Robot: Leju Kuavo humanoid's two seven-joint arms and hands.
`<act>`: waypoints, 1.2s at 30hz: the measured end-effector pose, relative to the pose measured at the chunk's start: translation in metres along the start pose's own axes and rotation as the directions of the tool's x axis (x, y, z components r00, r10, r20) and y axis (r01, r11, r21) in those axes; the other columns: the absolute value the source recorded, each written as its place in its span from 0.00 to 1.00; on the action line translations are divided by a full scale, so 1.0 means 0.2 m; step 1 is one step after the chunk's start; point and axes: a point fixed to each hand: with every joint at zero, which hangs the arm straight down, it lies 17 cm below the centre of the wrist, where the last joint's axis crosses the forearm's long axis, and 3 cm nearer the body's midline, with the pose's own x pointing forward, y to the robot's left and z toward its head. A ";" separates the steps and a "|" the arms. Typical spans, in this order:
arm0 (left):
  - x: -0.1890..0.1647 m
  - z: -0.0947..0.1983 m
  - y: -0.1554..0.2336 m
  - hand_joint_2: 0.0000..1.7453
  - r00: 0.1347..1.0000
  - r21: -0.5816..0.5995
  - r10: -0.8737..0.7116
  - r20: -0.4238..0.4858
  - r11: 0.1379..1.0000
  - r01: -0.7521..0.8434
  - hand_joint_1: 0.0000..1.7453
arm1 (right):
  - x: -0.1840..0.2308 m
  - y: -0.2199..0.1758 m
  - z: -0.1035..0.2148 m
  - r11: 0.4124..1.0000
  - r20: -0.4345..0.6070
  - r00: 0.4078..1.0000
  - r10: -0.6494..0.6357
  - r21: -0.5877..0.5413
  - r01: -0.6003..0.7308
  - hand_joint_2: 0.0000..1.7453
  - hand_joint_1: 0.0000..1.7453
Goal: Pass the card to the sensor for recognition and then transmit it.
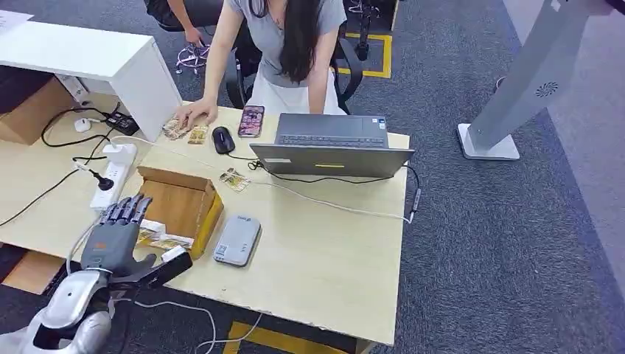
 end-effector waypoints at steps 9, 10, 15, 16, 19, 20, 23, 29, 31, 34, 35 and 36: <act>0.04 -0.01 -0.07 1.00 1.000 -0.033 -0.002 0.010 0.999 0.003 0.00 | 0.00 0.00 0.00 1.000 -0.002 1.000 0.000 0.003 0.000 1.00 0.00; 0.05 -0.01 -0.08 1.00 1.000 -0.034 -0.003 0.013 0.999 0.004 0.00 | 0.00 0.00 0.00 1.000 -0.002 1.000 0.000 0.002 0.000 1.00 0.00; 0.07 -0.01 -0.10 1.00 1.000 -0.042 0.001 0.019 0.999 -0.001 0.00 | 0.00 -0.01 0.00 1.000 -0.002 1.000 0.000 0.001 0.000 1.00 0.00; 0.07 -0.01 -0.10 1.00 1.000 -0.043 0.000 0.019 0.999 0.001 0.00 | 0.00 -0.01 0.00 1.000 -0.002 1.000 0.000 0.001 0.000 1.00 0.00; 0.08 -0.02 -0.10 1.00 1.000 -0.041 0.001 0.021 0.999 0.000 0.00 | 0.00 -0.01 0.00 1.000 -0.002 1.000 0.000 0.001 0.000 1.00 0.00; 0.08 -0.02 -0.10 1.00 1.000 -0.042 0.001 0.022 0.999 0.000 0.00 | 0.00 -0.01 0.00 1.000 -0.002 1.000 0.000 0.001 0.000 1.00 0.00; 0.09 -0.02 -0.10 1.00 1.000 -0.043 0.001 0.024 0.999 0.000 0.00 | 0.00 -0.01 0.00 1.000 -0.002 1.000 0.000 0.002 0.000 1.00 0.00; 0.10 -0.03 -0.09 1.00 0.999 -0.036 0.008 0.034 0.999 -0.007 1.00 | 0.00 -0.01 0.00 1.000 0.001 1.000 0.001 0.002 -0.001 1.00 0.00; 0.11 -0.03 -0.09 1.00 0.999 -0.035 0.015 0.042 0.999 -0.014 1.00 | 0.00 -0.01 0.00 1.000 0.001 1.000 0.001 0.002 -0.001 1.00 0.00; 0.12 -0.03 -0.09 1.00 0.999 -0.036 0.021 0.047 0.999 -0.019 1.00 | 0.00 -0.01 0.00 1.000 0.001 1.000 0.001 0.001 -0.001 1.00 0.00; 0.12 -0.03 -0.09 1.00 0.999 -0.036 0.022 0.048 0.999 -0.020 1.00 | 0.00 -0.01 0.00 1.000 0.001 1.000 0.001 0.001 -0.001 1.00 0.00; 0.12 -0.03 -0.09 1.00 0.999 -0.037 0.022 0.048 0.999 -0.020 1.00 | 0.00 -0.01 0.00 1.000 0.001 1.000 0.001 0.000 -0.001 1.00 0.00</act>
